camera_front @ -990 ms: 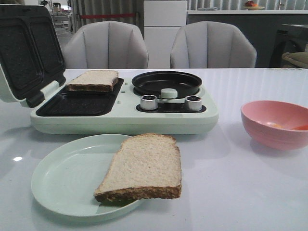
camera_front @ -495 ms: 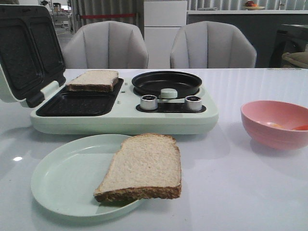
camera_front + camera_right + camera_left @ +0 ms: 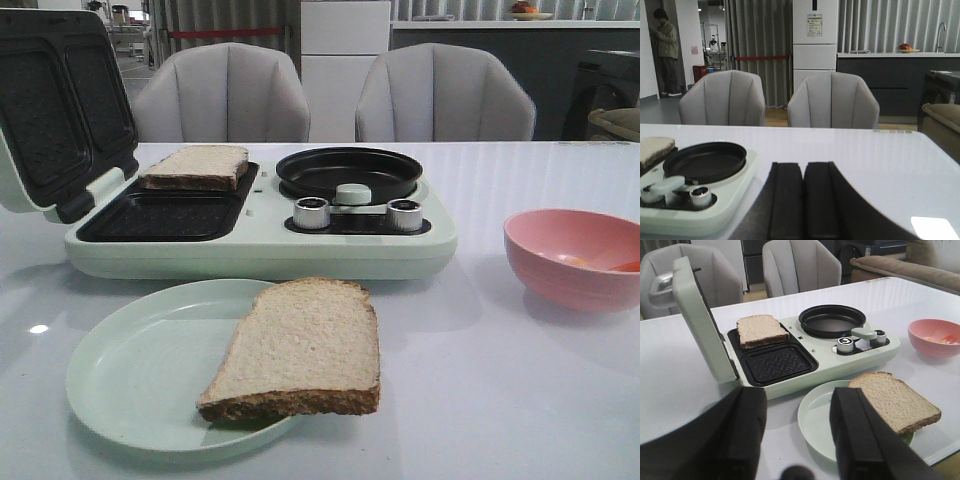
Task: Make breakfast with bread and shrimp
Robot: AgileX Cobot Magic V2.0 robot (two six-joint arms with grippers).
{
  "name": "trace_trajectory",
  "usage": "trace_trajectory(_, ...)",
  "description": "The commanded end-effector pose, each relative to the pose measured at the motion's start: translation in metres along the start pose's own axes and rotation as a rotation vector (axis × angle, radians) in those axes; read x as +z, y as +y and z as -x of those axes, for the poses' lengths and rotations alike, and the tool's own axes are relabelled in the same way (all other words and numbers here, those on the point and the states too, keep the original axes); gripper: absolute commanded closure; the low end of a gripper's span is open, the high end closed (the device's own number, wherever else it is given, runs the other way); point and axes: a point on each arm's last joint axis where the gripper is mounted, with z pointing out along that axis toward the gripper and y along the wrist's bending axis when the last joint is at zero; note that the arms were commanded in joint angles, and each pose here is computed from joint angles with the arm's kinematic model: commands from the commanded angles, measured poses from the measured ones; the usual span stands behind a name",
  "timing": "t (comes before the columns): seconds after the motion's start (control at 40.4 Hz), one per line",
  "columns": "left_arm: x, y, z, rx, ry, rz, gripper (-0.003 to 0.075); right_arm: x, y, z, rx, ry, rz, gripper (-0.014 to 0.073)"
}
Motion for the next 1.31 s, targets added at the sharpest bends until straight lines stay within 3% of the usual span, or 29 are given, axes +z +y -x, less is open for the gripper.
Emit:
trace_trajectory(0.0,-0.008,0.000,0.015,-0.016,-0.135,-0.003,0.0356,0.011,0.003,0.036,-0.016,0.008,0.004,0.0628)
trace_trajectory(0.148,-0.008,0.000,0.015,-0.016,-0.135,-0.003,0.0356,0.030,0.004,0.043,-0.015,0.201,-0.004,0.0628)
trace_trajectory(0.247,-0.008,0.000,0.015,-0.016,-0.135,-0.003,0.0356,0.037,0.003,0.037,-0.015,0.261,-0.008,0.0628)
trace_trajectory(0.792,-0.008,0.000,0.015,-0.016,-0.135,-0.003,0.0356,0.044,0.008,0.023,0.027,0.426,0.030,0.0613)
trace_trajectory(0.866,-0.008,0.000,0.015,-0.016,-0.135,-0.003,0.0356,0.049,0.008,0.025,0.026,0.470,0.028,0.0540)
trace_trajectory(1.014,-0.008,0.000,0.015,-0.016,-0.135,-0.003,0.0356,0.065,0.010,0.032,0.037,0.547,0.031,0.0216)
trace_trajectory(1.089,-0.008,0.000,0.015,-0.016,-0.135,-0.003,0.0356,0.076,0.013,0.033,0.065,0.593,0.037,0.0098)
trace_trajectory(1.163,-0.008,0.000,0.015,-0.016,-0.135,-0.003,0.0356,0.087,0.017,0.032,0.089,0.650,0.055,0.0046)
trace_trajectory(1.287,-0.008,0.000,0.015,-0.016,-0.135,-0.003,0.0356,0.109,0.030,0.025,0.136,0.788,0.105,0.0055)
